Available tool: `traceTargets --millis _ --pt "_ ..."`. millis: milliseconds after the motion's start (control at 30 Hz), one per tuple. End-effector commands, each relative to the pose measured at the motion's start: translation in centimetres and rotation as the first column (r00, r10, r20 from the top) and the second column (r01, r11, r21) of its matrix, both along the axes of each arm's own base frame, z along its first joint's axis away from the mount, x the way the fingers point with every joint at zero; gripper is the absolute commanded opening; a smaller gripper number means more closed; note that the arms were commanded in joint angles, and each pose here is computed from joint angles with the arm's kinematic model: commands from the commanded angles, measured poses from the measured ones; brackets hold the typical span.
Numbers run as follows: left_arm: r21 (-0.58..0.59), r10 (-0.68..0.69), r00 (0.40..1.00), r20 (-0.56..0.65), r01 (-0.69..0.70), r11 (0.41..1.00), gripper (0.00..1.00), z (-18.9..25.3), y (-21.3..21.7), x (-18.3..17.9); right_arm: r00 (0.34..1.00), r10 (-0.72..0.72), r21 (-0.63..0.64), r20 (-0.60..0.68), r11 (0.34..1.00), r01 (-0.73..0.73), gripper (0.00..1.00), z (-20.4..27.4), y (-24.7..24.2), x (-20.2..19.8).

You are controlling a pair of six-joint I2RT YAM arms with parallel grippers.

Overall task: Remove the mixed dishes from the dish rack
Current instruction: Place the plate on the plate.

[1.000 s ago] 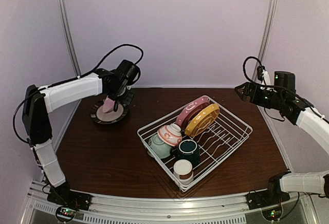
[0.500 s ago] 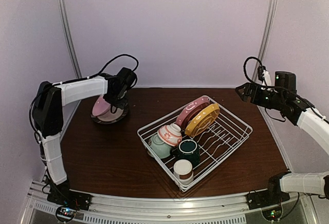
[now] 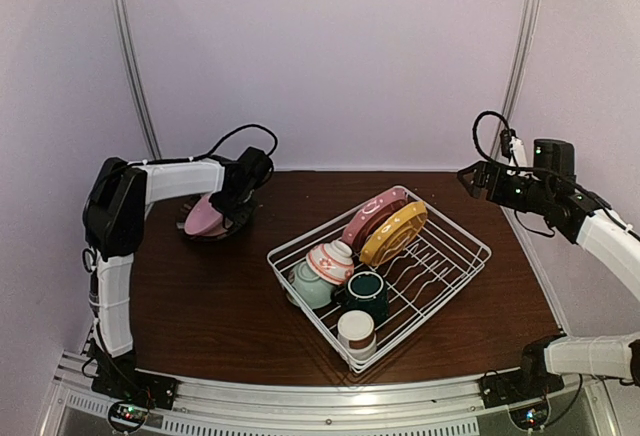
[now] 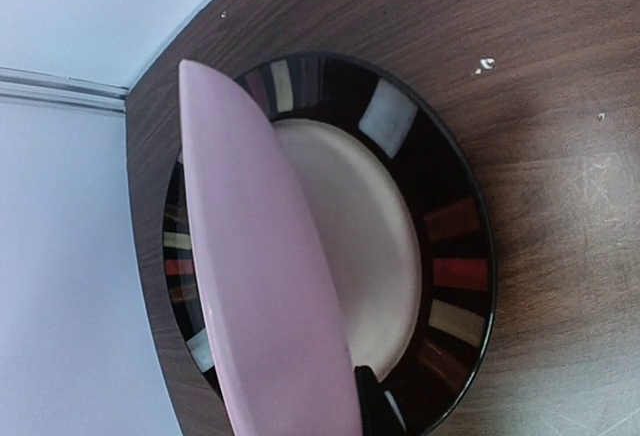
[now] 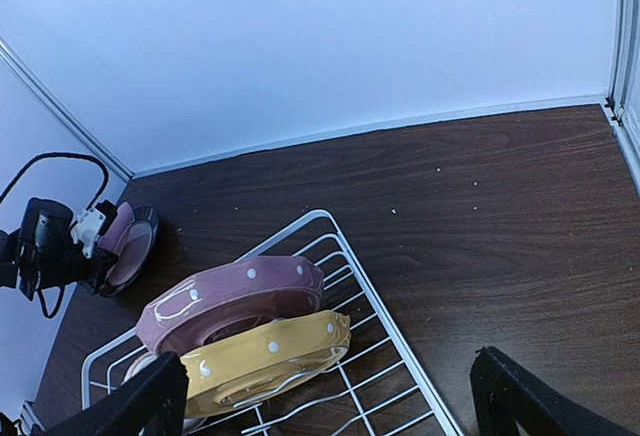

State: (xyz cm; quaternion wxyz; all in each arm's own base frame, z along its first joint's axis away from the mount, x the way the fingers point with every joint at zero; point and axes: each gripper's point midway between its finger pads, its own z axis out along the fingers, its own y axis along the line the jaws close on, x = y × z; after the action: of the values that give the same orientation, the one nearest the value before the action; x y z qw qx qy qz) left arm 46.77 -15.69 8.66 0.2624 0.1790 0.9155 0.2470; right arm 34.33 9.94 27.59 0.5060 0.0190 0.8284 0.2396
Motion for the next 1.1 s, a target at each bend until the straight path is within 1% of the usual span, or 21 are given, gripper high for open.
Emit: traceTargets --millis 0,133,233,367,500,600,800,1067 --pt "-0.033 0.001 0.999 0.036 0.000 0.999 0.18 0.5 -0.3 1.4 1.000 0.010 0.019 0.024 1.000 -0.010 1.00 1.0 0.4 0.4" --pt "-0.055 -0.005 1.000 0.025 0.006 0.998 0.27 0.3 -0.5 1.5 1.000 0.011 0.022 0.024 1.000 -0.012 1.00 1.1 0.5 0.5" --pt "-0.068 -0.010 1.000 0.018 0.012 0.998 0.38 0.1 -0.7 1.4 1.000 0.013 0.025 0.024 1.000 -0.014 1.00 1.1 0.6 0.6" --pt "-0.075 -0.017 1.000 0.013 0.018 0.997 0.48 0.1 -0.8 1.4 1.000 0.012 0.023 0.019 1.000 -0.012 1.00 0.8 0.6 0.6" --pt "-0.120 -0.040 0.999 -0.007 0.039 0.992 0.60 0.1 -1.6 1.0 1.000 0.009 0.019 0.020 1.000 -0.009 1.00 0.9 0.5 0.5" --pt "-0.163 -0.056 0.998 -0.020 0.052 0.985 0.65 0.0 -2.1 0.9 1.000 0.007 0.019 0.022 1.000 -0.008 1.00 1.0 0.4 0.5" --pt "-0.247 -0.059 0.997 -0.049 0.045 0.968 0.67 -0.9 -1.9 1.1 1.000 0.001 0.010 0.022 1.000 -0.001 1.00 1.0 0.3 0.4" --pt "-0.243 -0.020 0.999 -0.050 0.007 0.970 0.68 -1.4 -0.1 1.9 1.000 0.000 0.008 0.022 1.000 0.000 1.00 1.0 0.2 0.4"
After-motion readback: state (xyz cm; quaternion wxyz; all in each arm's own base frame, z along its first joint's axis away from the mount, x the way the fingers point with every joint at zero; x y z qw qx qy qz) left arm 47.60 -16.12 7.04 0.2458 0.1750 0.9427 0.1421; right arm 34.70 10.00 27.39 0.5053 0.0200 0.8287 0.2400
